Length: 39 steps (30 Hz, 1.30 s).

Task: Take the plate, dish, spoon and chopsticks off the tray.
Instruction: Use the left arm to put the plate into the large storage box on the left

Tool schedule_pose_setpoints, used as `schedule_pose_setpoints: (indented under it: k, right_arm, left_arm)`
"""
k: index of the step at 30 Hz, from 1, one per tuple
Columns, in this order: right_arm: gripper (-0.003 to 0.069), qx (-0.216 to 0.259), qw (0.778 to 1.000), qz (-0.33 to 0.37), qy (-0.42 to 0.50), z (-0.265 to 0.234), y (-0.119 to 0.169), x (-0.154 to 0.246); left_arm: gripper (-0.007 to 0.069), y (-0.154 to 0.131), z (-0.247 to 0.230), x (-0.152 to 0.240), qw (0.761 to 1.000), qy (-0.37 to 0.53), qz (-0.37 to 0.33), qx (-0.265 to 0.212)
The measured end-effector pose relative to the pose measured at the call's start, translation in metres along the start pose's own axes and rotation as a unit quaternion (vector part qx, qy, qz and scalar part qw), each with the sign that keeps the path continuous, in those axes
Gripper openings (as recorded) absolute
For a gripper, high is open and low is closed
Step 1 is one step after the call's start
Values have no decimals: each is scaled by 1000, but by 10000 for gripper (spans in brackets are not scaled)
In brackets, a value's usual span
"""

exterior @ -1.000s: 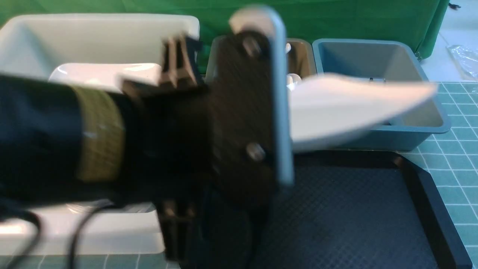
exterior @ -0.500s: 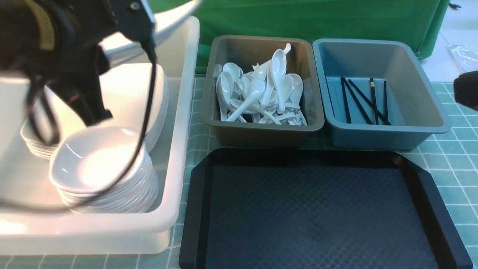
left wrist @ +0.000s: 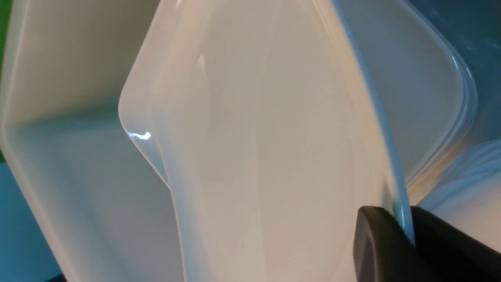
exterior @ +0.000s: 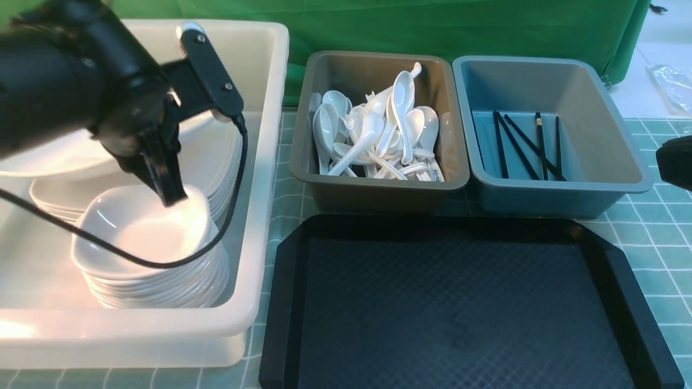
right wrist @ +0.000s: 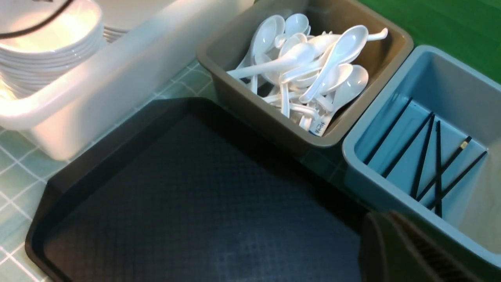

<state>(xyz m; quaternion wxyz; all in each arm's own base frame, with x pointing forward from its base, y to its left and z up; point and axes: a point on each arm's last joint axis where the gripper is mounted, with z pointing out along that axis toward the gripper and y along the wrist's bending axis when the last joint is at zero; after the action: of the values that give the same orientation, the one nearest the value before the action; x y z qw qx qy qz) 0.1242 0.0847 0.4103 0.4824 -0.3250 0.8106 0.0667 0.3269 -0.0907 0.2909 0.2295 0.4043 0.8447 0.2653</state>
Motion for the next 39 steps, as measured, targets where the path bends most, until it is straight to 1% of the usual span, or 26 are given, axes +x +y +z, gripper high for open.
schedule_pose_setpoints:
  k: [4, 6, 7, 8, 10, 11, 12, 13, 14, 16, 17, 19, 21, 22, 24, 26, 30, 33, 34, 36, 39]
  right_arm:
    - [22, -1, 1000, 0, 0, 0, 0, 0]
    - [22, -1, 1000, 0, 2, 0, 0, 0]
    - [22, -1, 1000, 0, 3, 0, 0, 1]
    - [22, -1, 1000, 0, 4, 0, 0, 1]
    - [22, -2, 1000, 1, 7, 0, 0, 1]
    - [22, -2, 1000, 1, 8, 0, 0, 1]
    - [22, -3, 1000, 1, 11, 0, 0, 2]
    - [22, -3, 1000, 1, 11, 0, 0, 2]
    - [22, -5, 1000, 2, 15, 0, 1, 3]
    - [22, -7, 1000, 2, 18, 0, 1, 3]
    - [22, -7, 1000, 2, 18, 0, 1, 3]
    - [22, -9, 1000, 4, 21, 0, 2, 4]
    - [22, -10, 1000, 4, 21, 0, 2, 4]
    - [22, -12, 1000, 6, 22, 0, 2, 4]
    - [22, -16, 1000, 9, 22, 0, 3, 4]
    - [22, -17, 1000, 10, 21, 0, 3, 4]
    - [22, -19, 1000, 11, 21, 0, 3, 4]
    - [22, -19, 1000, 11, 21, 0, 3, 4]
    - [22, -20, 1000, 12, 21, 0, 4, 4]
    - [22, -20, 1000, 12, 22, 0, 4, 4]
    - [25, -20, 999, 11, 25, 0, 4, 4]
  left_arm:
    - [36, -5, 9, -2, 999, 10, -33, 10]
    - [63, -7, 12, -3, 999, 13, -42, 15]
    - [95, -8, 13, -3, 999, 14, -47, 18]
    - [99, -8, 14, -3, 999, 14, -48, 18]
    - [173, -9, 15, -4, 998, 13, -52, 22]
    - [187, -9, 15, -4, 998, 12, -53, 23]
    - [244, -10, 15, -5, 998, 9, -56, 26]
    - [258, -10, 15, -5, 998, 9, -56, 26]
    - [321, -10, 15, -5, 998, 8, -58, 28]
    - [375, -11, 15, -5, 998, 7, -59, 29]
    - [382, -10, 14, -5, 998, 7, -61, 30]
    - [467, -11, 8, -6, 997, -4, -73, 37]
    - [491, -12, 3, -8, 996, -14, -79, 42]
    - [518, -13, -6, -10, 995, -33, -87, 48]
    - [546, -12, -20, -13, 992, -64, -95, 50]
    - [555, -11, -29, -13, 991, -80, -98, 47]
    - [566, -6, -63, -10, 984, -131, -113, 42]
    - [566, -5, -80, -7, 979, -157, -125, 47]
    - [559, -4, -95, -4, 972, -181, -137, 55]
    - [523, -5, -119, 1, 960, -220, -159, 75]
    - [403, -5, -151, 12, 939, -271, -186, 99]
